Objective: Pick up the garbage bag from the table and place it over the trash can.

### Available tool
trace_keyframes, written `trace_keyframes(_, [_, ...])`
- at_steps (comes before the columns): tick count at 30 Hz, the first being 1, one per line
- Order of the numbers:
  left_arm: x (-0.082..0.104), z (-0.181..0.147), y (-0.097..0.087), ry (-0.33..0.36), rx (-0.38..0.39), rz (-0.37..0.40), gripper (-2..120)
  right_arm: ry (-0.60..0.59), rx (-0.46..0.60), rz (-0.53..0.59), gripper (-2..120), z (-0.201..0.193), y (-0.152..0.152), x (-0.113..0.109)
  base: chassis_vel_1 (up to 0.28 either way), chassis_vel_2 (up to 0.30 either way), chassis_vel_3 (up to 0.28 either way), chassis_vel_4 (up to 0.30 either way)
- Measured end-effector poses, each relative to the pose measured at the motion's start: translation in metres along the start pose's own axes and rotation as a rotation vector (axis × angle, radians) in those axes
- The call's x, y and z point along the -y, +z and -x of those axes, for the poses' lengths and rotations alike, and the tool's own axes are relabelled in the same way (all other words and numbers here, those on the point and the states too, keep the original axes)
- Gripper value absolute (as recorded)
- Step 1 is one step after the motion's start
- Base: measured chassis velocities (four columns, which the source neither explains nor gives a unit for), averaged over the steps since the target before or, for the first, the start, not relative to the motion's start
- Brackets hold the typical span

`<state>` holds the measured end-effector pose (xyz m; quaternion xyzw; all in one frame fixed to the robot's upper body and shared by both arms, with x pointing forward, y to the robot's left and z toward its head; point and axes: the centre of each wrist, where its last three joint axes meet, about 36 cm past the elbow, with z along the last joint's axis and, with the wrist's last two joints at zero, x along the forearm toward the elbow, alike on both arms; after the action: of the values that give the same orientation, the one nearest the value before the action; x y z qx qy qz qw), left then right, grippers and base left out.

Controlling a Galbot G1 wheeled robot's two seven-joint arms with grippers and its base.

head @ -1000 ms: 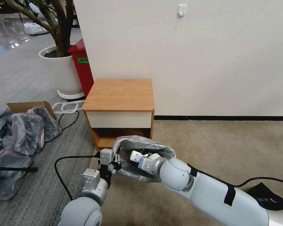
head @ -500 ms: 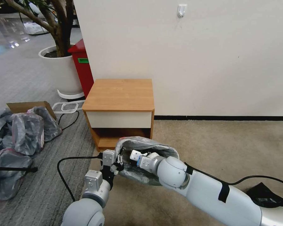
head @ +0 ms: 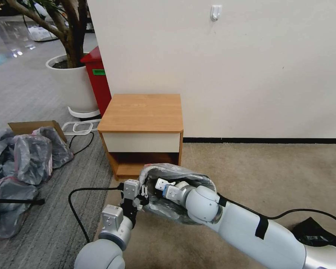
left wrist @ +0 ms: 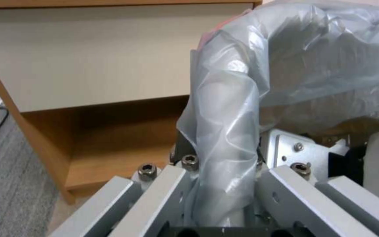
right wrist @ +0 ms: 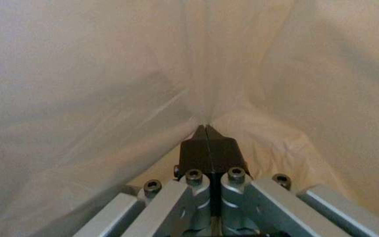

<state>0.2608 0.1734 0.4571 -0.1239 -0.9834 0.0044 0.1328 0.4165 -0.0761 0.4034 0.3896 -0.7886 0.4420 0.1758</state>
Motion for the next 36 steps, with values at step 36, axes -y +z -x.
trace_keyframes(36, [-0.031, 0.058, 0.040, -0.133, -0.285, -0.434, 3, -0.067, 0.191, 0.309, 0, -0.090, 0.003, 0.019, 0.000, 0.000, 0.000, 0.000])
